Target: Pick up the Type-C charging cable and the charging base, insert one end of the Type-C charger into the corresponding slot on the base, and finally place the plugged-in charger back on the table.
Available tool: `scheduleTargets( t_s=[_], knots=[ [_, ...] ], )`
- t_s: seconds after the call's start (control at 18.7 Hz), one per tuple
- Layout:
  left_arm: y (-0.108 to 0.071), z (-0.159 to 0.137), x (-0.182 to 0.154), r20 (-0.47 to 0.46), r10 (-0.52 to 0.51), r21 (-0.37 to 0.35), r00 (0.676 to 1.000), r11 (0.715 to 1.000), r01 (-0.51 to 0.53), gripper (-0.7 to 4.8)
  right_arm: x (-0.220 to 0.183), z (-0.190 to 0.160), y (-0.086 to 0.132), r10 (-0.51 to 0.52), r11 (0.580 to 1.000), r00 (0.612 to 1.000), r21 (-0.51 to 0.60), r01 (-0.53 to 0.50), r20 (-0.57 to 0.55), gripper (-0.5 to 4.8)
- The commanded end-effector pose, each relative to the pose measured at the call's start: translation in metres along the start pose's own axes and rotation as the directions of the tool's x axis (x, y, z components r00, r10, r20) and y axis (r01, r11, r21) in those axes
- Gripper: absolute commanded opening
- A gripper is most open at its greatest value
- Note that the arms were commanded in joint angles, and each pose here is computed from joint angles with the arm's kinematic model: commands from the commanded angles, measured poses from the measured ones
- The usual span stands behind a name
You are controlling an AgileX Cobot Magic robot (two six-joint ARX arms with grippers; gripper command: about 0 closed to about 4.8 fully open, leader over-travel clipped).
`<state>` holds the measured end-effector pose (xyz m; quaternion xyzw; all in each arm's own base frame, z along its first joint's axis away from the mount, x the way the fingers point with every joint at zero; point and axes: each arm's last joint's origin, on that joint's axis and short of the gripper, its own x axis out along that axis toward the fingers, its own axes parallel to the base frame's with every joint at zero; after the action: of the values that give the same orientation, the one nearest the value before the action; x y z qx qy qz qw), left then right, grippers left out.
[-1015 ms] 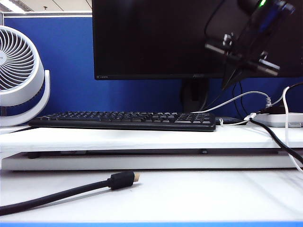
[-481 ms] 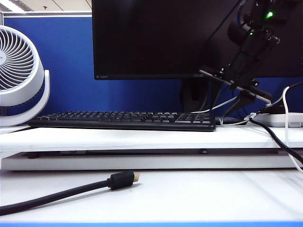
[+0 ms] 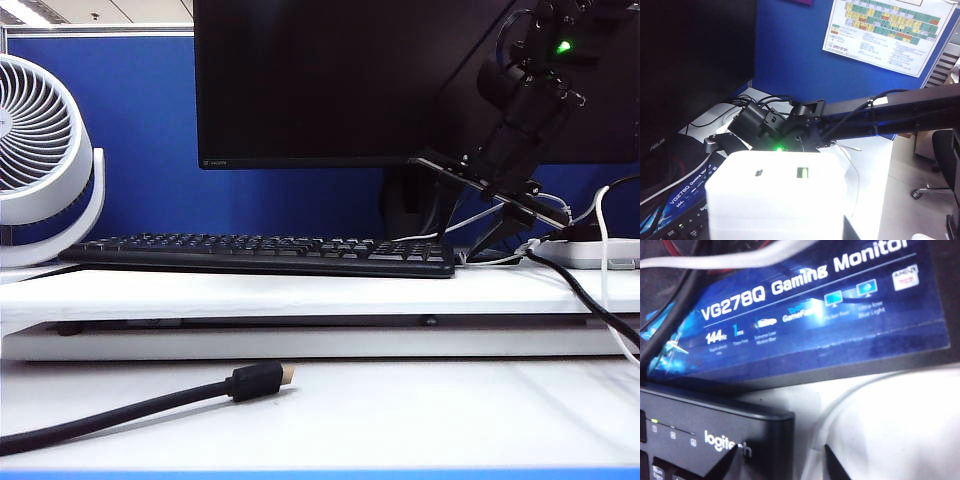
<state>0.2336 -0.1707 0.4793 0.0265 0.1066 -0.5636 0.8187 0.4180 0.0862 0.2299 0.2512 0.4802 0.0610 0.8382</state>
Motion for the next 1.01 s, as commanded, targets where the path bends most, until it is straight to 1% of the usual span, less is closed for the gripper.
scheduleTargets(
  t_s=[0.05, 0.27, 0.37, 0.64, 1.01],
  knots=[
    [-0.002, 0.004, -0.003, 0.026, -0.006, 0.016, 1.0, 1.0, 0.006, 0.21, 0.003, -0.005, -0.008, -0.062, 0.998, 0.997, 0.005, 0.062, -0.055, 2.09],
    [-0.002, 0.004, -0.003, 0.026, -0.006, 0.016, 1.0, 1.0, 0.005, 0.21, -0.008, 0.0, -0.011, -0.079, 0.997, 0.997, -0.008, 0.078, -0.021, 2.07],
    [-0.002, 0.004, -0.003, 0.026, -0.006, 0.016, 1.0, 1.0, 0.006, 0.21, -0.008, 0.0, -0.012, -0.078, 0.997, 0.997, -0.006, 0.078, -0.027, 2.07],
    [-0.002, 0.004, -0.003, 0.026, -0.006, 0.016, 1.0, 1.0, 0.005, 0.21, -0.008, 0.004, -0.009, -0.054, 0.998, 0.998, -0.03, 0.055, 0.015, 2.07],
    [-0.002, 0.004, -0.003, 0.026, -0.006, 0.016, 1.0, 1.0, 0.005, 0.21, -0.004, 0.005, -0.005, -0.034, 0.998, 0.999, -0.045, 0.036, 0.039, 2.06]
  ],
)
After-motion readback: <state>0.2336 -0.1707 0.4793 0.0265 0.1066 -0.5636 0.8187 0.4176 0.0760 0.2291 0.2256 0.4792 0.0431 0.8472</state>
